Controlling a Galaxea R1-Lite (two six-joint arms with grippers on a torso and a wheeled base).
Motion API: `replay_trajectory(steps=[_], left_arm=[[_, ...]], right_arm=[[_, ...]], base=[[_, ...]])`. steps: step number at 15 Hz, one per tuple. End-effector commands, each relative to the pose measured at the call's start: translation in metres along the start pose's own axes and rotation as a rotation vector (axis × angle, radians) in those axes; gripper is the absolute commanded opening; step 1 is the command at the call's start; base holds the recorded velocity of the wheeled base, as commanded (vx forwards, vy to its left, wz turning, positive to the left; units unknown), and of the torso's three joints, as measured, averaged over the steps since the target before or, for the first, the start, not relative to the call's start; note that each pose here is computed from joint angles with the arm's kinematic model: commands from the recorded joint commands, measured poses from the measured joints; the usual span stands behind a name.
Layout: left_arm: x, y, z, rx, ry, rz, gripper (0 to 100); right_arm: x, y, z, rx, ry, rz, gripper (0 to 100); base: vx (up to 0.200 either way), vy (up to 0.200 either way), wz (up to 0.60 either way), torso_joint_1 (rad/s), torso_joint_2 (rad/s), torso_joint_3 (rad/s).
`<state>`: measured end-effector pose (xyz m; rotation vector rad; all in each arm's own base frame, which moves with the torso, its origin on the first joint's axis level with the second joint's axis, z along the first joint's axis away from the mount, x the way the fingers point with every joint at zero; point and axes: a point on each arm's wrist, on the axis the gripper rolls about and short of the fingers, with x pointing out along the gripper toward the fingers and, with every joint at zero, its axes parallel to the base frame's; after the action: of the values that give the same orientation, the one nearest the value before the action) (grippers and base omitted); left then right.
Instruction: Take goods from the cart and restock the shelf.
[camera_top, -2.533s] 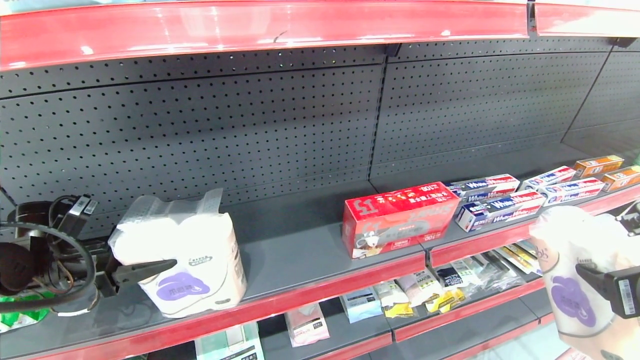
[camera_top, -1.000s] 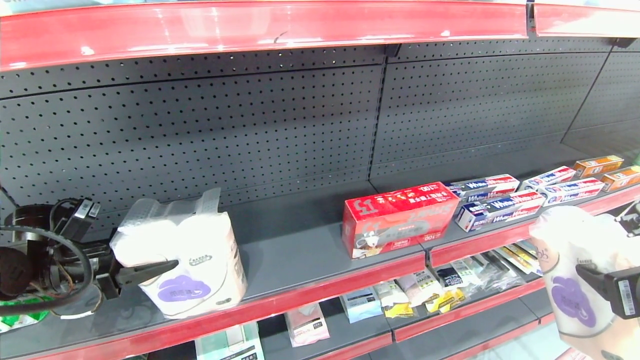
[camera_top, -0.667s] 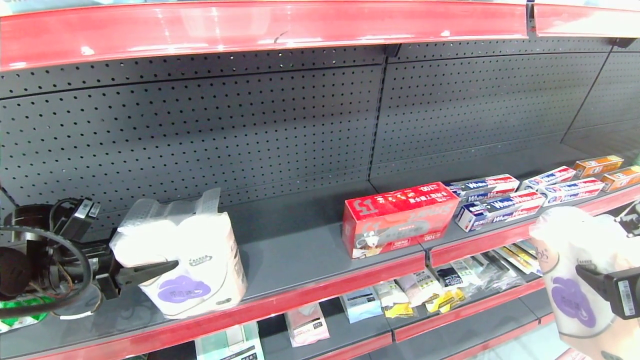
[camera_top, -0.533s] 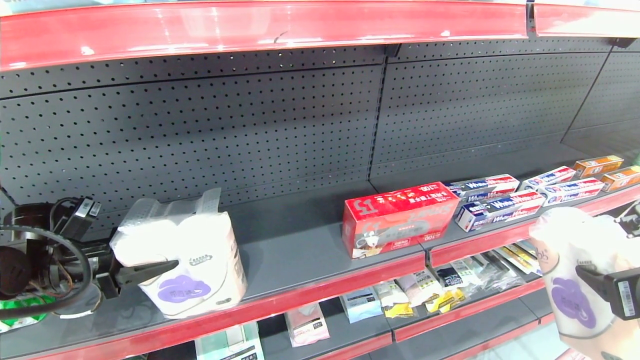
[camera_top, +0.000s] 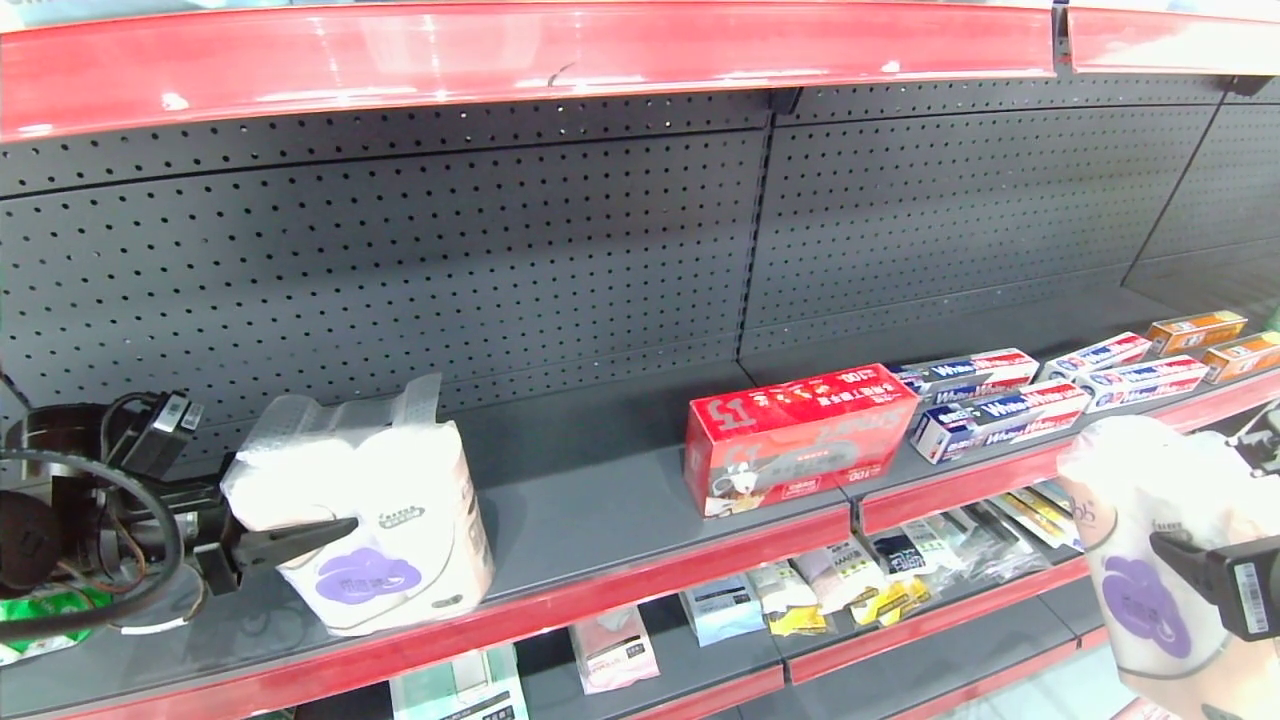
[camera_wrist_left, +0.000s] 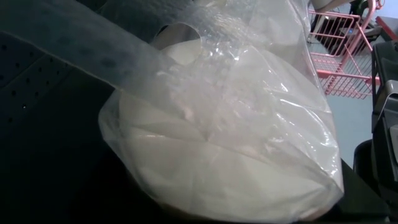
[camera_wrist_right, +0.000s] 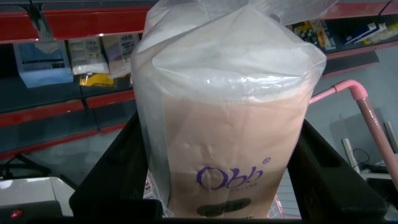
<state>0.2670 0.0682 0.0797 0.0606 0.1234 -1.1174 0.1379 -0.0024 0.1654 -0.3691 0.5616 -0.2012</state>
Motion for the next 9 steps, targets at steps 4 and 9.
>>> replay_trajectory(steps=[4,9], left_arm=[[-0.0002,0.0003,0.0000,-0.006,0.000,0.000,0],[-0.0002,0.0005,0.0002,-0.013,0.000,0.000,100]], right_arm=[[0.0016,0.0011,-0.0016,-0.005,0.011,0.003,0],[0.0026,0.0014,-0.0017,-0.006,0.015,0.005,0]], base=[[0.000,0.000,0.00,0.000,0.00,0.000],[0.000,0.000,0.00,0.000,0.00,0.000]])
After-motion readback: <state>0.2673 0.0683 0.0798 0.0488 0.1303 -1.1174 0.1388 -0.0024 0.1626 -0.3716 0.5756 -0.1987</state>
